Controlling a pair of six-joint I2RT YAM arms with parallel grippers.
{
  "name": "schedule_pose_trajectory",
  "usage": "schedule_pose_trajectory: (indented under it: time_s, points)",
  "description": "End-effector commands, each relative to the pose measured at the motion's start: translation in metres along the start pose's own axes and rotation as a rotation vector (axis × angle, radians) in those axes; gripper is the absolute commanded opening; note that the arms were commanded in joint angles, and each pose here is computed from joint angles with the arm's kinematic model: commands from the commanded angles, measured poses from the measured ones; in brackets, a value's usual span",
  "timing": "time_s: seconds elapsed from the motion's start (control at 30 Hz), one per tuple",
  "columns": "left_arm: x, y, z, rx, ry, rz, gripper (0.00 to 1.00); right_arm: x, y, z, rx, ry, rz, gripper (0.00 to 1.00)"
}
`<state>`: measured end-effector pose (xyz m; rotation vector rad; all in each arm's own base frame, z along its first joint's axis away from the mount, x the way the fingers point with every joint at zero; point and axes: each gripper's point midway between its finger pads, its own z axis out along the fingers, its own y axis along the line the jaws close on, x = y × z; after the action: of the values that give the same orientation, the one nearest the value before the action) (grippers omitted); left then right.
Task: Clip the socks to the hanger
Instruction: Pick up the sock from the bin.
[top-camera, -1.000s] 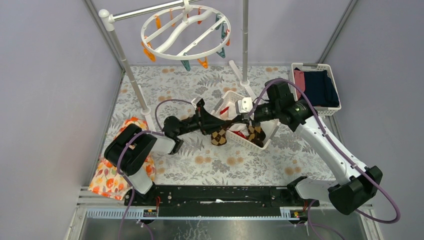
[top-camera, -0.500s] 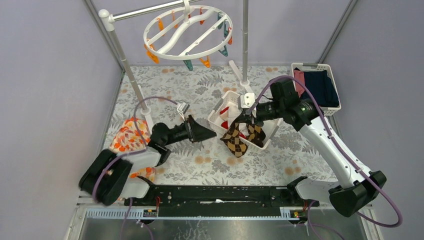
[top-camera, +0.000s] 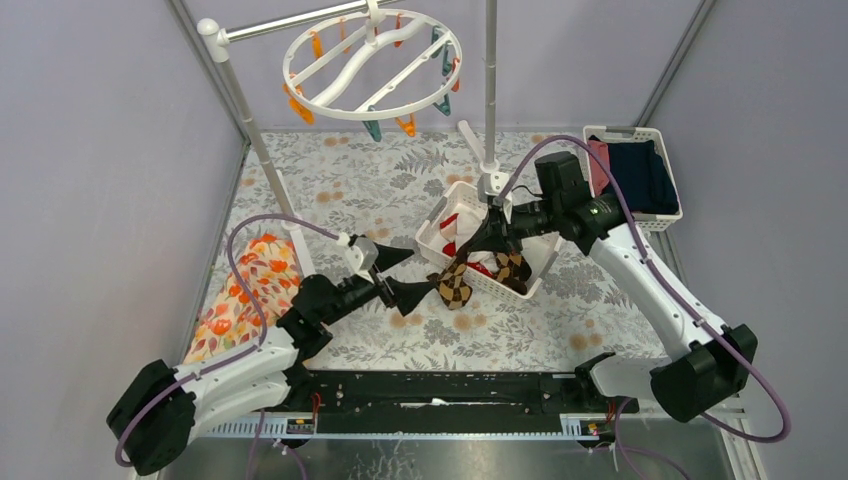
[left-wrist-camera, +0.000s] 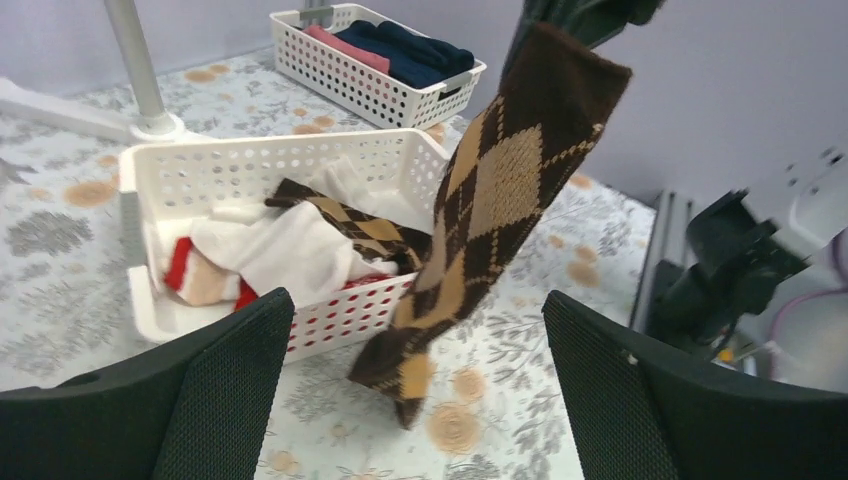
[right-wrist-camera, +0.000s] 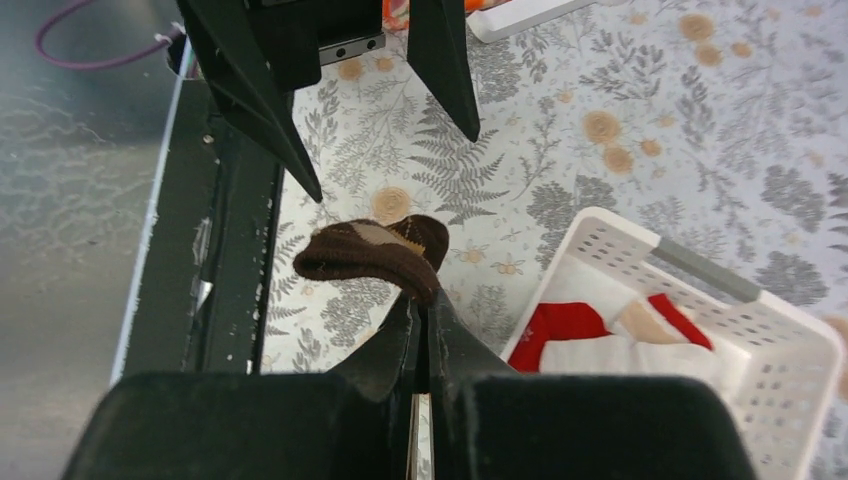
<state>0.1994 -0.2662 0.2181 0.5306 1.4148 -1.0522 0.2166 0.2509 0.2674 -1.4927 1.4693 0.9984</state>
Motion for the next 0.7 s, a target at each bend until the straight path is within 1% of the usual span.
schedule_pose_trajectory:
  time_s: [0.0,0.03,0.1,0.2,0.33,0.43,0.5,0.67]
  points:
    - [-0.014,-0.009,0.001,0.106,-0.078,0.327,0.99,-0.005,-0.004,0.010,-0.039,-0.057,0.105,0.00]
    - [-0.016,-0.013,0.000,0.133,-0.103,0.375,0.99,-0.004,-0.005,0.012,-0.041,-0.055,0.119,0.00]
    - [-0.015,-0.014,0.001,0.146,-0.107,0.402,0.99,-0.001,-0.006,0.014,-0.047,-0.057,0.135,0.00]
    - [-0.015,-0.015,0.011,0.156,-0.089,0.401,0.99,0.002,-0.007,0.018,-0.050,-0.067,0.155,0.00]
    - [-0.018,-0.020,0.025,0.153,-0.088,0.381,0.95,0.005,-0.009,0.020,-0.049,-0.063,0.169,0.00]
    - [-0.021,-0.015,0.035,0.095,-0.096,0.388,0.90,0.007,-0.008,0.021,-0.054,-0.064,0.170,0.00]
    - [-0.027,-0.009,0.040,0.043,-0.112,0.387,0.84,0.009,-0.007,0.021,-0.058,-0.064,0.173,0.00]
    - [-0.042,-0.010,0.048,0.027,-0.152,0.389,0.74,0.012,-0.007,0.022,-0.064,-0.058,0.181,0.00]
